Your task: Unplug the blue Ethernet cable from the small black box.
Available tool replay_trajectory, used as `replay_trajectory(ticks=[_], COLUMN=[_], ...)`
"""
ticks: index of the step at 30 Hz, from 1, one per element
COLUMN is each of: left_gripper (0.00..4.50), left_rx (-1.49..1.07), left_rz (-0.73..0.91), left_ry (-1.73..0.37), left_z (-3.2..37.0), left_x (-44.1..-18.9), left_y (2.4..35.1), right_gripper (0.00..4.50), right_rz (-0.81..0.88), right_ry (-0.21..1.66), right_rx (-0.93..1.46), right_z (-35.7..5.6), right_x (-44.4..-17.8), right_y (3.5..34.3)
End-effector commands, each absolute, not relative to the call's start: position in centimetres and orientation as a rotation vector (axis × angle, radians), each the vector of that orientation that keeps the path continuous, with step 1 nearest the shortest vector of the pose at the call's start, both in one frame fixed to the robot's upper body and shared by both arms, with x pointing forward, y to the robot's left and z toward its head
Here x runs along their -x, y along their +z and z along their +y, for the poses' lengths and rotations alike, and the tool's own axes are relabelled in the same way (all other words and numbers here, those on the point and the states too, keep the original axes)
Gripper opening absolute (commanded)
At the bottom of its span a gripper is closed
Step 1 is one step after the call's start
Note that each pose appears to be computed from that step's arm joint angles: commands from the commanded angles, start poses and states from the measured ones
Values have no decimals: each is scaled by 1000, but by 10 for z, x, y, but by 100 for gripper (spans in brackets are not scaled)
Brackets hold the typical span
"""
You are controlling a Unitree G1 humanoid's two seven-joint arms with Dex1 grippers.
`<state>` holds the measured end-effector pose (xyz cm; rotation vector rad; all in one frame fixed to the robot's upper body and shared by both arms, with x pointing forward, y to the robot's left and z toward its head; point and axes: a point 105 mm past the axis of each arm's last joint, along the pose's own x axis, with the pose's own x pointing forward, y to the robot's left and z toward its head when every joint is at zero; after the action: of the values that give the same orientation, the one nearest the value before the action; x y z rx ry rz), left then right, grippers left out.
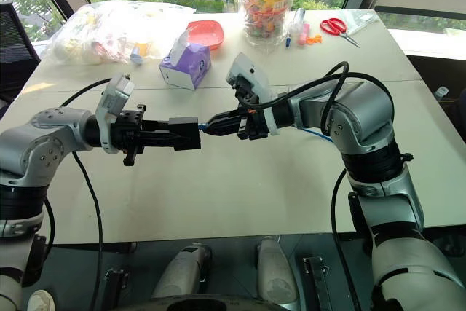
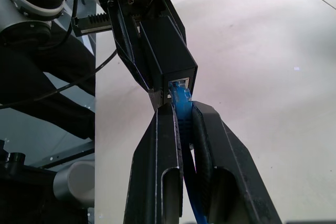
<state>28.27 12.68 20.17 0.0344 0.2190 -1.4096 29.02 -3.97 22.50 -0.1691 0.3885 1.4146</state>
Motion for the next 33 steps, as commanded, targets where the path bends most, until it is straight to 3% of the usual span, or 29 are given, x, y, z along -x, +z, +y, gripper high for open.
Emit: replay_trajectory(ticks=[1, 21, 24, 27, 31, 33], left_gripper=[49, 49, 49, 49, 49, 49], left_rx=[-73, -93, -145, -151, -198, -214], left_rz=[176, 202, 209, 184, 87, 35], left_ry=[-1425, -1398, -1368, -1356, -1300, -1256], left_z=[125, 142, 141, 137, 119, 109], left_x=[-278, -275, -280, -283, -295, -303], left_y=[209, 206, 192, 187, 172, 164], right_gripper=[7, 7, 7, 7, 157, 264], right_rz=[333, 487, 411, 383, 369, 360], right_ry=[1454, 1250, 975, 852, 674, 623], right_rx=[197, 134, 267, 312, 364, 336], right_z=[-33, -90, -103, -113, -139, -147], right_x=[-284, -314, -356, -375, -393, -394], right_y=[240, 211, 180, 168, 160, 164])
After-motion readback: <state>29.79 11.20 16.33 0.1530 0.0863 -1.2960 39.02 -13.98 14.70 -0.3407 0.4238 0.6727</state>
